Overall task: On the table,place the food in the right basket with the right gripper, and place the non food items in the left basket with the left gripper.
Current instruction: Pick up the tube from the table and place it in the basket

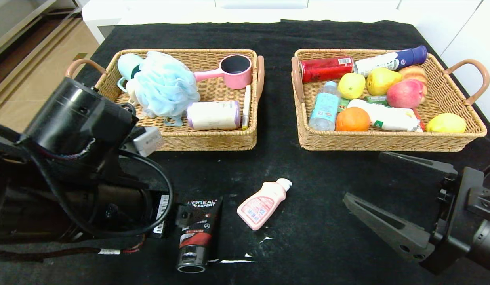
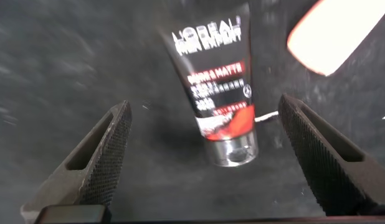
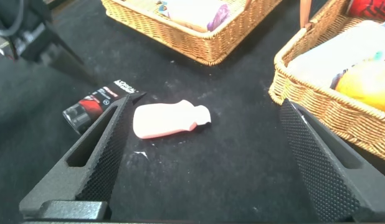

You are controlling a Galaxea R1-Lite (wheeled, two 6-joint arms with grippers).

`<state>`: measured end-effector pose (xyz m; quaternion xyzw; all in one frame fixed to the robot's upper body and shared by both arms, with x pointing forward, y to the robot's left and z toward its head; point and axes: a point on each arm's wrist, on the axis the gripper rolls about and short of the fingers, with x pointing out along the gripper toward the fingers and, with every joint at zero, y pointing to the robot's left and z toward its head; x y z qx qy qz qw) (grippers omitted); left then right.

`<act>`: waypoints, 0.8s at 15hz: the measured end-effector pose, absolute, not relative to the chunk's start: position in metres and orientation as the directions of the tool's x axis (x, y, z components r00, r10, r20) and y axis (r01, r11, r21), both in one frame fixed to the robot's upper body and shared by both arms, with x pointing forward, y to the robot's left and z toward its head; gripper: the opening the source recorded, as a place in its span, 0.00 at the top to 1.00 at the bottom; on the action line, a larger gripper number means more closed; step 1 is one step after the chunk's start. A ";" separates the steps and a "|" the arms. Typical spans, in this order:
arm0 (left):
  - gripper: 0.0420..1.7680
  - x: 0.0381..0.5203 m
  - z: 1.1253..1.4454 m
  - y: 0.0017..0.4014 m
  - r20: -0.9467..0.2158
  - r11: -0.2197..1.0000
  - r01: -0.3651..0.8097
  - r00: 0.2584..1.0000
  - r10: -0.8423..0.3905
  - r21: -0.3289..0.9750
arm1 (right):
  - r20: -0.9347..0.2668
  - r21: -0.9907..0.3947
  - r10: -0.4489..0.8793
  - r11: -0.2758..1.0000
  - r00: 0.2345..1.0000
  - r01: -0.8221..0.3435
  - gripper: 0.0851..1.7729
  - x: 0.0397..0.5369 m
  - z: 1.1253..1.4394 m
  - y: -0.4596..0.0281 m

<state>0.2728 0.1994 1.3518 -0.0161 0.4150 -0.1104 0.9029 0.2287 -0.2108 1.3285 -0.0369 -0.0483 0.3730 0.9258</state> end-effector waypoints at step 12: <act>0.03 0.284 1.316 0.179 -0.831 0.974 0.214 0.528 -0.174 -0.068 | 0.060 -0.104 0.695 0.718 0.716 -0.688 0.04 0.229 1.328 -0.211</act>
